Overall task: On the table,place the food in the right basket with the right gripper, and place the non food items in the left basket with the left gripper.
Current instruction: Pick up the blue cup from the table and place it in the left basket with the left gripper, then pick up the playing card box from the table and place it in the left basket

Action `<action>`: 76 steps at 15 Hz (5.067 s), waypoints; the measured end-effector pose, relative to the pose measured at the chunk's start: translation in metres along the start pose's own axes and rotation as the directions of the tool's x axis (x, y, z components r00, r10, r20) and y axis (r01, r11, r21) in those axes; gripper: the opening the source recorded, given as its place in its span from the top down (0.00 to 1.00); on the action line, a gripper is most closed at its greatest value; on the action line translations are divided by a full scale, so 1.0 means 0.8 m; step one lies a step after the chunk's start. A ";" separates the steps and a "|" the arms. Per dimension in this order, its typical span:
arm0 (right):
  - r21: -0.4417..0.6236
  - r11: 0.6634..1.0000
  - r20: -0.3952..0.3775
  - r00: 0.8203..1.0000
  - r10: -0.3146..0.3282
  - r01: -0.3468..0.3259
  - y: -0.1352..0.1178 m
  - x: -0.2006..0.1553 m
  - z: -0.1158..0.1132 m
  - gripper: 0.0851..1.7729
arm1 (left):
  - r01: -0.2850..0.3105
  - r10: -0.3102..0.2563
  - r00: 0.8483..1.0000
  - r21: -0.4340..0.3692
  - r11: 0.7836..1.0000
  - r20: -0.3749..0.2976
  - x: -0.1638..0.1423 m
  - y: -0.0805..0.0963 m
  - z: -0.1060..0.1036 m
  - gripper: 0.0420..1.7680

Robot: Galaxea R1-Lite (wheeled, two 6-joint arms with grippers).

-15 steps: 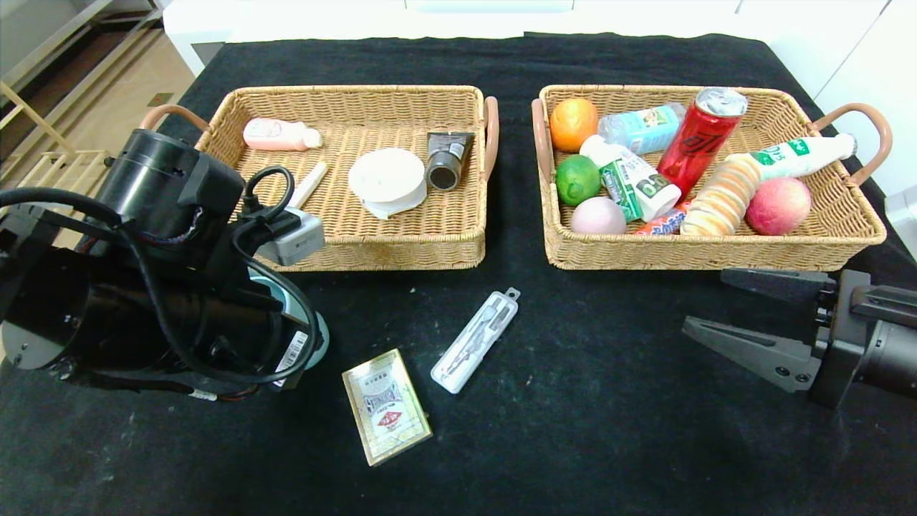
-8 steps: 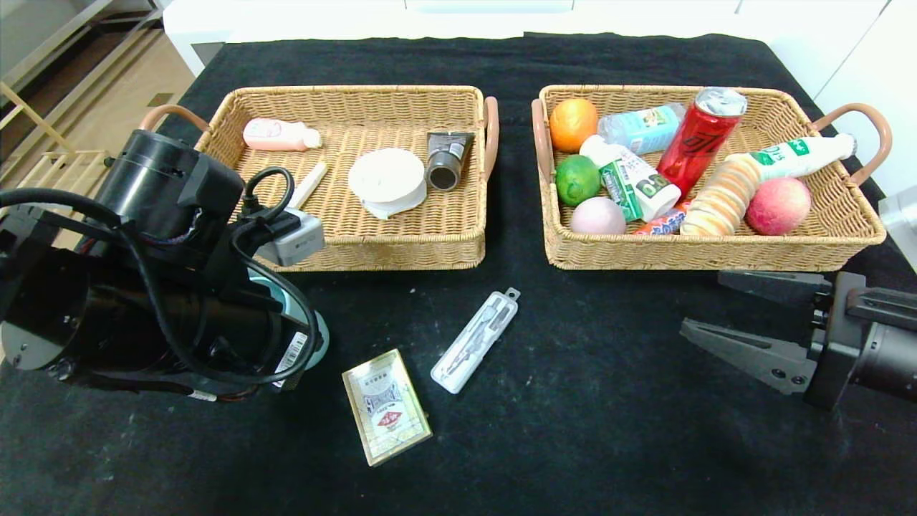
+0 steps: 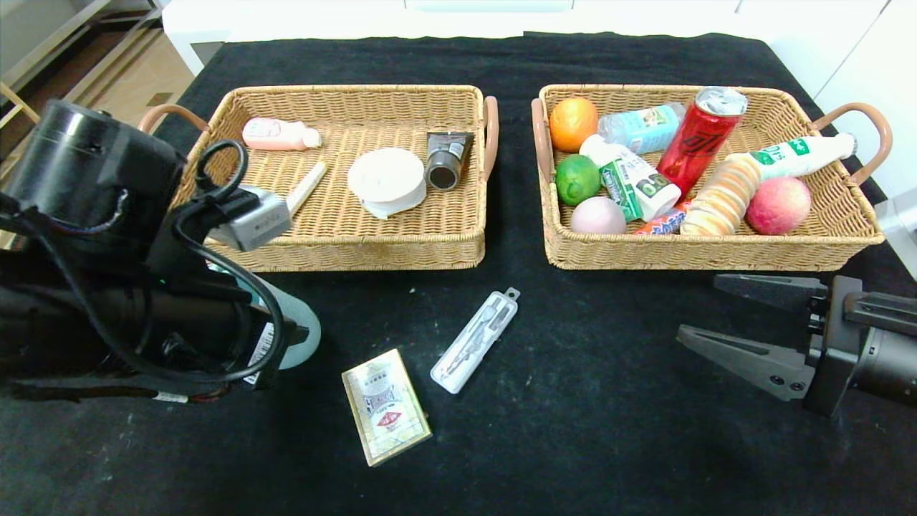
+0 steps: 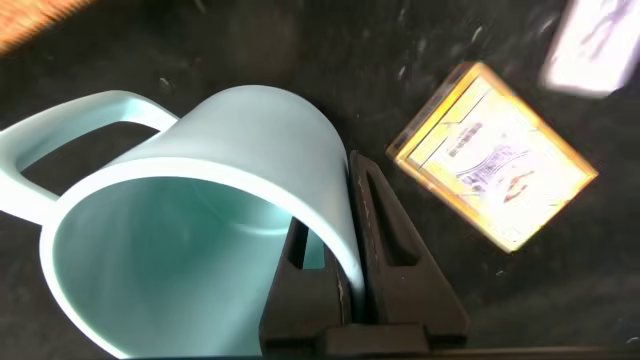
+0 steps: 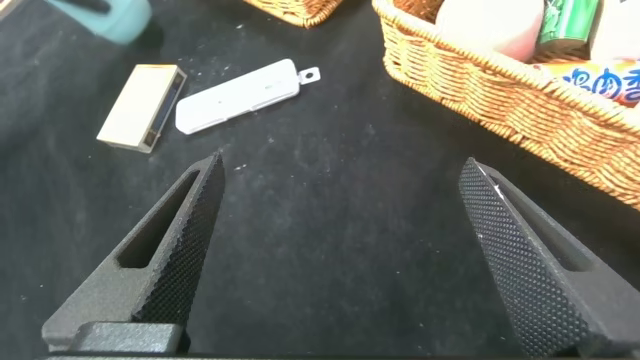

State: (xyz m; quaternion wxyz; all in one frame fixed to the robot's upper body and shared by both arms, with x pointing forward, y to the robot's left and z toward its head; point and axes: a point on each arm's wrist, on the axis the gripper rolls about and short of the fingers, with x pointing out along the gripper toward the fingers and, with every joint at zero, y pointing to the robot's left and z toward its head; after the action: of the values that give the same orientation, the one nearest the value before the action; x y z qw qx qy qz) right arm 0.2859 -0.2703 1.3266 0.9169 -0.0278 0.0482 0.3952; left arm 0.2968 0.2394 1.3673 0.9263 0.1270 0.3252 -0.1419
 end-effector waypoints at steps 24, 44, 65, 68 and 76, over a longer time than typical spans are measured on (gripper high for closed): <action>0.005 1.000 -0.013 1.000 0.004 -0.004 -0.001 0.004 -0.004 0.04 | -0.065 0.162 0.858 -0.210 0.976 0.488 0.003 0.050 0.117 0.92; 0.002 1.000 -0.008 1.000 0.002 -0.002 -0.001 0.003 -0.002 0.04 | -0.096 0.203 0.853 -0.237 0.967 0.480 0.076 0.065 0.154 0.38; 0.001 1.000 -0.009 1.000 0.007 -0.007 0.001 0.003 -0.003 0.04 | -0.154 0.215 0.958 -0.291 0.944 0.190 -0.023 0.027 0.049 0.05; 0.002 1.000 -0.011 1.000 0.007 -0.007 0.001 0.004 -0.003 0.04 | -0.130 0.176 0.975 -0.293 0.947 0.136 -0.030 0.012 0.039 0.05; 0.004 1.000 -0.018 1.000 0.015 -0.015 0.002 0.006 -0.005 0.04 | -0.071 0.069 0.997 -0.438 0.896 -0.021 -0.023 -0.030 0.021 0.04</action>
State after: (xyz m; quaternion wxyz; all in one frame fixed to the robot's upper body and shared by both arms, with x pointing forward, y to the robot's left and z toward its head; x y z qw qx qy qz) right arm 0.2875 -0.2661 1.3219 0.9135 -0.0290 0.0573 0.4018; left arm 0.2843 0.2153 1.3882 0.9348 -0.0727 0.3464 -0.0316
